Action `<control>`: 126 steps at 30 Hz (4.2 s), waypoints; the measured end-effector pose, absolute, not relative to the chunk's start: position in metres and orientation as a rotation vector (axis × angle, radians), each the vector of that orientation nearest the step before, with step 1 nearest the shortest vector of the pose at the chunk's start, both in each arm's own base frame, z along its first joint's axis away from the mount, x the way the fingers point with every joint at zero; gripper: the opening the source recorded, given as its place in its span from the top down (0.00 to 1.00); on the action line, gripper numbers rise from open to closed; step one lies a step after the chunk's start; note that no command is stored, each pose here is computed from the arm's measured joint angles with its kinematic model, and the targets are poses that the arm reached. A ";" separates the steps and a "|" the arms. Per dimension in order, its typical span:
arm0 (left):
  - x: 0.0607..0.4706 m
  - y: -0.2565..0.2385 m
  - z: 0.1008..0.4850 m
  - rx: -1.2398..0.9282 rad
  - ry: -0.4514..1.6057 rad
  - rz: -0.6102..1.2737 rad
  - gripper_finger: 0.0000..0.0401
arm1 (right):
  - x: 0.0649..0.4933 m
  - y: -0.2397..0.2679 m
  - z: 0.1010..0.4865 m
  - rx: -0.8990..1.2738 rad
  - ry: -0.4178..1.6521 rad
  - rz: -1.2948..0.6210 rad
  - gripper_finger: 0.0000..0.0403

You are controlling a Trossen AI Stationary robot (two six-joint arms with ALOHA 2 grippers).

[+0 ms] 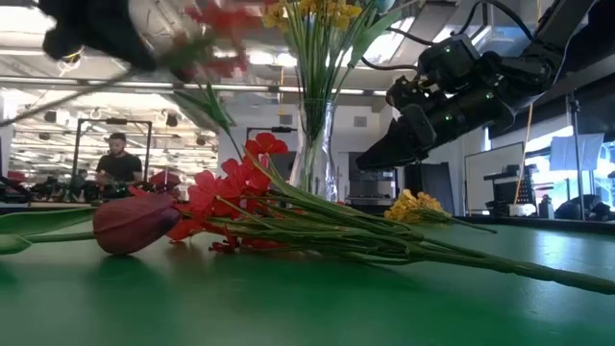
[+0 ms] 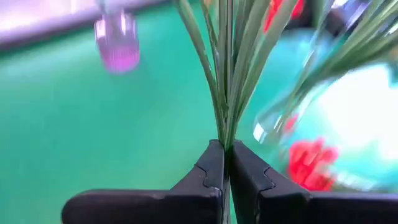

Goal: Sort flowers into vase by color
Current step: Put the top red flowers into the pink vase

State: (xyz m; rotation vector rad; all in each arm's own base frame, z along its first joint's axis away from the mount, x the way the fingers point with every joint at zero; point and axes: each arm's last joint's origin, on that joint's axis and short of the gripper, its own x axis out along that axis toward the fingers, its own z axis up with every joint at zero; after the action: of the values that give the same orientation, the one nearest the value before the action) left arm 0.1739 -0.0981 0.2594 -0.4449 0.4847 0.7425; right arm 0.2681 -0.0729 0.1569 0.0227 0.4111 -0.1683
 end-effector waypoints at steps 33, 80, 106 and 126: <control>0.188 -0.104 0.336 0.060 0.025 0.933 0.99 | 0.269 -0.073 0.158 0.016 0.401 -0.173 0.40; 0.221 0.028 0.351 0.199 -0.381 0.756 1.00 | 0.269 -0.072 0.159 0.042 0.389 -0.150 0.40; 0.151 0.187 0.307 -0.024 -0.083 0.639 1.00 | 0.269 -0.072 0.159 0.054 0.386 -0.143 0.40; 0.156 0.179 0.195 -0.154 -0.343 0.513 1.00 | 0.270 -0.072 0.162 0.052 0.355 -0.145 0.40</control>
State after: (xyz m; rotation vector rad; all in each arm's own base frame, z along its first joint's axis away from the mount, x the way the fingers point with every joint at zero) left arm 0.1559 0.1791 0.1948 -0.1537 -0.3433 0.5129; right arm 0.2702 -0.0722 0.1617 0.0519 0.3554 -0.1448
